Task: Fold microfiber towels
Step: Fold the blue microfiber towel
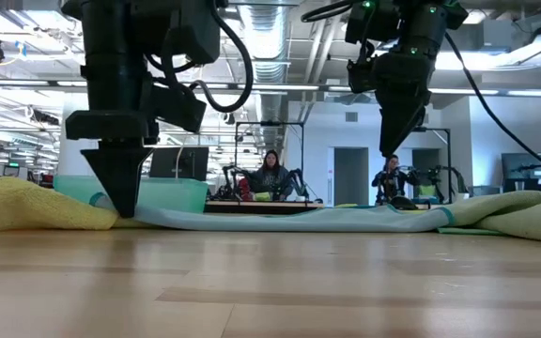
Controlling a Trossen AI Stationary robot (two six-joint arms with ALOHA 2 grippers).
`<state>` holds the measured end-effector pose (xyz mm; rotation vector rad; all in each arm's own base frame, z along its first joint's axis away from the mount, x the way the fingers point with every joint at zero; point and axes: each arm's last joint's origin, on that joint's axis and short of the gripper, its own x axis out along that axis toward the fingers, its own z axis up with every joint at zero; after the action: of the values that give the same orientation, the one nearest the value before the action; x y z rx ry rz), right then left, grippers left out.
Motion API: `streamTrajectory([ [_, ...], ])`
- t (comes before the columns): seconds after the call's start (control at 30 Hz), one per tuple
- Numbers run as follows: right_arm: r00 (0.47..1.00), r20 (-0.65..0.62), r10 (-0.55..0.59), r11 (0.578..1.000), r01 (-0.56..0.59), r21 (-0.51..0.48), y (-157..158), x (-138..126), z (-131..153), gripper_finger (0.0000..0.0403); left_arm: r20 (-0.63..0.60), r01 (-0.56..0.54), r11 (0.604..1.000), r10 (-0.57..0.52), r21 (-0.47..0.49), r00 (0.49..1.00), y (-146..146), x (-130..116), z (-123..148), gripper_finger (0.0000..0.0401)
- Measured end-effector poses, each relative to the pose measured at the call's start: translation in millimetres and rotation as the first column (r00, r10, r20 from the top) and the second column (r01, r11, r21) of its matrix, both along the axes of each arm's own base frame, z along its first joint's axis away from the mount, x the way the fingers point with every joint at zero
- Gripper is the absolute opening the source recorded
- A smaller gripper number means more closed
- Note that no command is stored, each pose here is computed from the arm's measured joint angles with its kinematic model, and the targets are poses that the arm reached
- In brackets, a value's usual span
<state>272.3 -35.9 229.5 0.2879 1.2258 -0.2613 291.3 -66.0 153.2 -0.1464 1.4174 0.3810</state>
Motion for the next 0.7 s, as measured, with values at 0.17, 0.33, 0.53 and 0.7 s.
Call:
streamTrajectory([
  [0.17, 1.0, -0.001, 0.0, 1.0, 0.0, 0.0, 0.0, 0.0, -0.2, 0.0175, -0.008, 0.001, 1.0, -0.001, -0.03, 1.0, 3.4, 0.8, -0.2, 0.0017],
  [0.33, 1.0, 0.002, 0.0, 1.0, 0.0, 0.0, 0.1, -0.5, 0.6, 0.0175, -0.016, -0.031, 0.997, 0.03, -0.076, 0.999, 10.7, 4.5, 3.6, 0.0005],
  [0.53, 0.997, 0.074, -0.002, 1.0, 0.003, -0.011, 0.9, -10.6, 18.7, 0.0175, 0.005, -0.014, 0.997, 0.014, -0.077, 1.0, 18.9, 16.9, 22.5, 0.0002],
  [0.7, 0.988, 0.151, -0.025, 1.0, 0.027, -0.014, 2.3, -22.4, 37.3, 0.0175, 0.065, 0.044, 0.997, -0.04, -0.067, 0.997, 27.5, 31.5, 43.2, 0.0001],
])
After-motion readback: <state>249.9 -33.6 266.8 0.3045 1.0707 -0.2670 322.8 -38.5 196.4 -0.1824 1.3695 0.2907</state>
